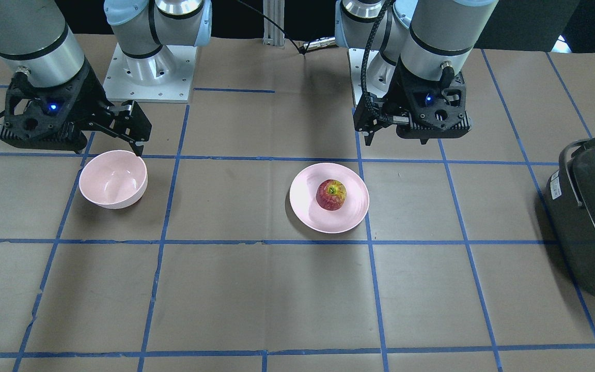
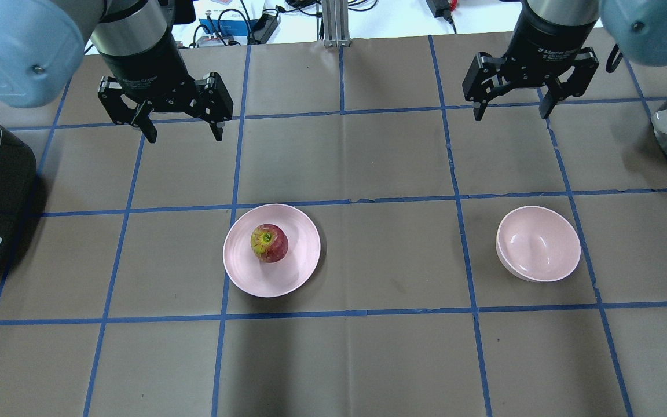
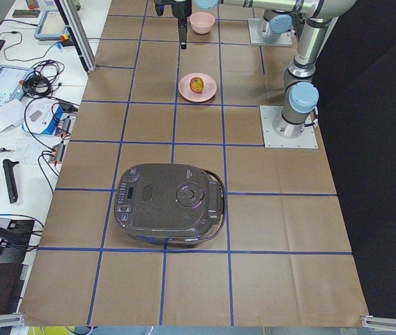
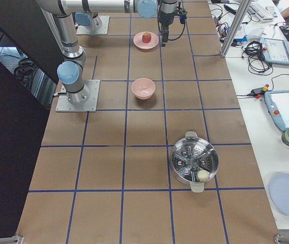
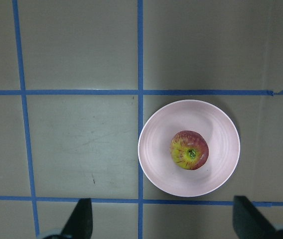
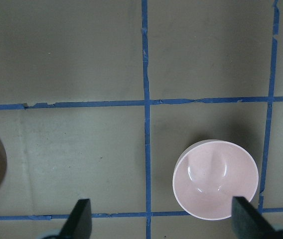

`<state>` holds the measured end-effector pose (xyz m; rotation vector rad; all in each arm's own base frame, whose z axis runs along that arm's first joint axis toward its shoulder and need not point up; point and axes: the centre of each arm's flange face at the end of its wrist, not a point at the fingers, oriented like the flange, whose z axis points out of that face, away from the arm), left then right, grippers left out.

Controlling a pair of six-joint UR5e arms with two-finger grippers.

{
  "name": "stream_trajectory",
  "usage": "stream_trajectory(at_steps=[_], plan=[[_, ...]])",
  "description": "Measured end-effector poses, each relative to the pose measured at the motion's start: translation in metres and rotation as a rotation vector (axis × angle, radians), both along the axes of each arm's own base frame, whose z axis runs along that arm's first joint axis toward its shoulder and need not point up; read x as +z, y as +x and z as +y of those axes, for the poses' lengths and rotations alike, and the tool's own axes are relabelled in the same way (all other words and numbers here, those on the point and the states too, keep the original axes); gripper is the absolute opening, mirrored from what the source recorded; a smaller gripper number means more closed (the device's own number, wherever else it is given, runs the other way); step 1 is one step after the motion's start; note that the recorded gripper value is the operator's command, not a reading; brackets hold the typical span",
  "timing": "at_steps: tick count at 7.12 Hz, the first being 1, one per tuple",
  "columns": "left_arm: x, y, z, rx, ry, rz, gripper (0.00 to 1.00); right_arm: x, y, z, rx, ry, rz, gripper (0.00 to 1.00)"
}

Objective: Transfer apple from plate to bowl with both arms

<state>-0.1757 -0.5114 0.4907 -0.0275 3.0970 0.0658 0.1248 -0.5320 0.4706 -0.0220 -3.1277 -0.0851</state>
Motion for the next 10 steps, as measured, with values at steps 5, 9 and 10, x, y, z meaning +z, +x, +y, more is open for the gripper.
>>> stream_trajectory(at_steps=[5, 9, 10], plan=[[-0.057, -0.011, -0.006, 0.014, 0.092, 0.045, 1.00, -0.091, -0.078, 0.000, -0.025, 0.110, 0.080, 1.00], [-0.197, -0.026, 0.014, -0.011, 0.090, 0.048, 1.00, -0.230, -0.173, 0.032, 0.015, 0.080, 0.054, 0.75], [-0.224, -0.042, 0.020, -0.030, 0.091, 0.045, 1.00, -0.255, -0.181, 0.043, 0.018, 0.082, 0.047, 0.08]])
